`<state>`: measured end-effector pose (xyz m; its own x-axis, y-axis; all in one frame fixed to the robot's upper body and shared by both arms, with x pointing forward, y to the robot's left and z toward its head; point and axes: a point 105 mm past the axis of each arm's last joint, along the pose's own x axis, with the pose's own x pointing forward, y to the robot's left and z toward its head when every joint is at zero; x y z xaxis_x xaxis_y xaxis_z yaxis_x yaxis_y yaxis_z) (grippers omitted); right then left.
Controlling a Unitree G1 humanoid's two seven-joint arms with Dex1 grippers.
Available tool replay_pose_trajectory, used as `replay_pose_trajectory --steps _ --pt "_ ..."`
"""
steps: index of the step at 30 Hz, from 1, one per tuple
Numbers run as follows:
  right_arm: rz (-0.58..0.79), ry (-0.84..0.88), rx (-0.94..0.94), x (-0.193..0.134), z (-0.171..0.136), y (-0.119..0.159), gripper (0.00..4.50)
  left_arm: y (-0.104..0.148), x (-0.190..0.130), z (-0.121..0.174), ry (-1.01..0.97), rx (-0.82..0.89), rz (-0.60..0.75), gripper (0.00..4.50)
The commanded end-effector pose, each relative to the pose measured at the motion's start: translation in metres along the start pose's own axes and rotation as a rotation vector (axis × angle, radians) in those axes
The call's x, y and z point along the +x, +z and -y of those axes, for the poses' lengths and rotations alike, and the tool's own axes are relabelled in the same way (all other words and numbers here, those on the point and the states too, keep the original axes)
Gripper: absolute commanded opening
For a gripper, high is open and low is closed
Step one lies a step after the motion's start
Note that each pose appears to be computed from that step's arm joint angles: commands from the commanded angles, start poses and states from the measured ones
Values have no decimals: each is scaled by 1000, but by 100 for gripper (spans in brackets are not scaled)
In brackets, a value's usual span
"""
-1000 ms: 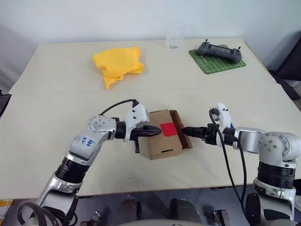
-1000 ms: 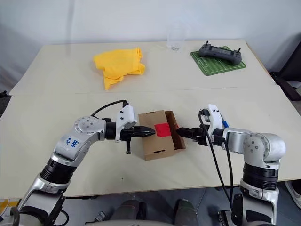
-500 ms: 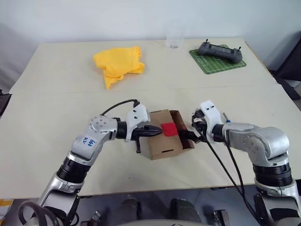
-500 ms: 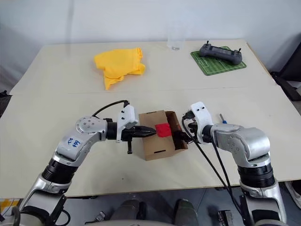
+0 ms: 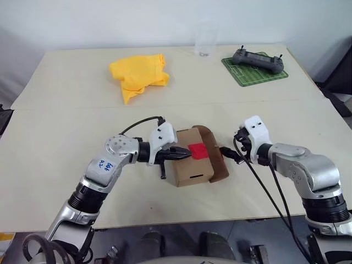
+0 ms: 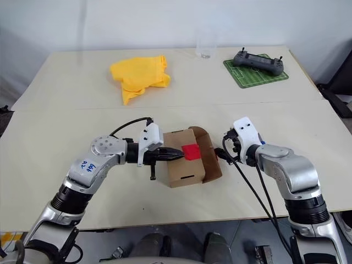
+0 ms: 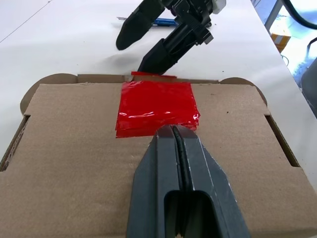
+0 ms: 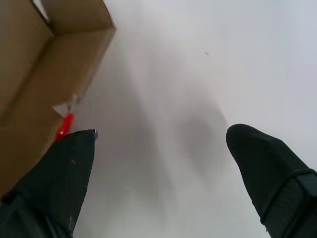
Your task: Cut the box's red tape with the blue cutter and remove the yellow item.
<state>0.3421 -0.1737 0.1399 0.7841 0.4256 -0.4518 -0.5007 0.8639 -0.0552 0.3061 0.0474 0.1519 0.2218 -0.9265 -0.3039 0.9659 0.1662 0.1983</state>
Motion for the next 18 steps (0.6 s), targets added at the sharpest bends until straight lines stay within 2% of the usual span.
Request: replay_pose_trajectory --steps 1,3,7,10,14,18 --pt "65 -44 39 -24 29 19 447 -17 5 5 -25 -30 -66 0" --pt "84 13 156 -35 36 29 447 -17 5 5 -30 -23 -68 0" --pt "76 222 378 -36 16 40 447 -16 5 5 -35 -18 -67 0" --pt "0 306 440 -28 3 31 447 -16 6 5 -36 -13 -66 0" --pt "-30 363 562 -12 -1 23 447 -14 6 6 -39 -7 -62 0" --pt "-80 385 561 -3 -5 16 447 -14 5 6 -38 -5 -63 0"
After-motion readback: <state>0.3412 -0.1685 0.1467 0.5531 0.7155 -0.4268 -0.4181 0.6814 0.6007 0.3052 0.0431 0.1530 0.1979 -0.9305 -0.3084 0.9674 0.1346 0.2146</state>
